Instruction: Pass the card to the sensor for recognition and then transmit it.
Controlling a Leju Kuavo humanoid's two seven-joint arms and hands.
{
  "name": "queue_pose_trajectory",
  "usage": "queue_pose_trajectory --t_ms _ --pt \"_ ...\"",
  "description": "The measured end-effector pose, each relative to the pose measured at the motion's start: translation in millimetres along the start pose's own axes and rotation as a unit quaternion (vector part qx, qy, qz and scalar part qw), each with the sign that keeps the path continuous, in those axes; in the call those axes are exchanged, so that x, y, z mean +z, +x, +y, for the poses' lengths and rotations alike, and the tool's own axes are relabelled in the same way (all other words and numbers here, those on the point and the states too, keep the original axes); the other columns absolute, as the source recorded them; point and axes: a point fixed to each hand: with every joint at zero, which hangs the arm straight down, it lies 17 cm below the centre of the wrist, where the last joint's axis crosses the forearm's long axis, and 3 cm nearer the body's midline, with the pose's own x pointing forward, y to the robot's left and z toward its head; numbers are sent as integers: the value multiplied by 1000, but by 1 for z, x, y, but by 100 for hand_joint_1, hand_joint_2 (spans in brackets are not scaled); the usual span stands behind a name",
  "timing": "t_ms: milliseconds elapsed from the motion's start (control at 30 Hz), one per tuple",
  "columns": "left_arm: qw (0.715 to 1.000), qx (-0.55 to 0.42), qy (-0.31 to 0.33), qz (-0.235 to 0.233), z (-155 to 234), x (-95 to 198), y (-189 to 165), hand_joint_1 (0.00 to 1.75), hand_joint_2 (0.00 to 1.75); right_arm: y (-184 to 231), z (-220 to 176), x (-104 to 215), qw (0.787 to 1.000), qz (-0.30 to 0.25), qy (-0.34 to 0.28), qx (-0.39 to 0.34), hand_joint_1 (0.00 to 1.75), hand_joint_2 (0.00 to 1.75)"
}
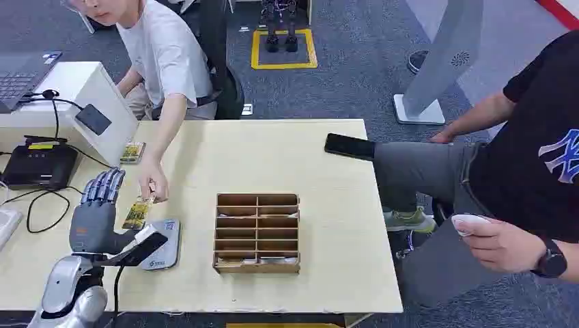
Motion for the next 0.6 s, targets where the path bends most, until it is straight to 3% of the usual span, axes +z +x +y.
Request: queue_pose_trajectory --t_ms 233,267,300,333,400,433,467,500,533,600 --pt "1000 1 1 -3 0 0 2 0 175 1 -1 0 1000 -3 -2 1 0 0" --pt "1000 1 0 -3 0 -1 2 21 175 1 -1 0 1000 -3 -2 1 0 0" --pt "1000 3 0 -3 0 -1 2 126 175 1 -1 0 1000 -2 -2 -1 0 0" --pt "1000 4 0 -3 0 -1 2 175 175 1 -1 0 1000 -2 -3 -3 0 0" --pt "1000 7 -2 -4 -1 0 2 175 175 1 -1 0 1000 -2 -3 -2 0 0" --pt "1000 9 -4 -4 -1 0 2 157 175 2 -1 0 1000 -2 -3 -1 0 0" --pt "1000 12 -6 -4 -2 0 2 154 175 2 -1 0 1000 -2 -3 -1 0 0" --pt "1000 19 -6 -3 -2 0 2 124 175 2 -1 0 1000 -2 -3 -1 0 0" --pt "1000 26 -5 -3 -2 0 3 157 175 2 -1 0 1000 -2 -3 -1 0 0" --pt "999 34 -4 -2 -2 0 3 150 175 2 -1 0 1000 -3 -3 1 0 0"
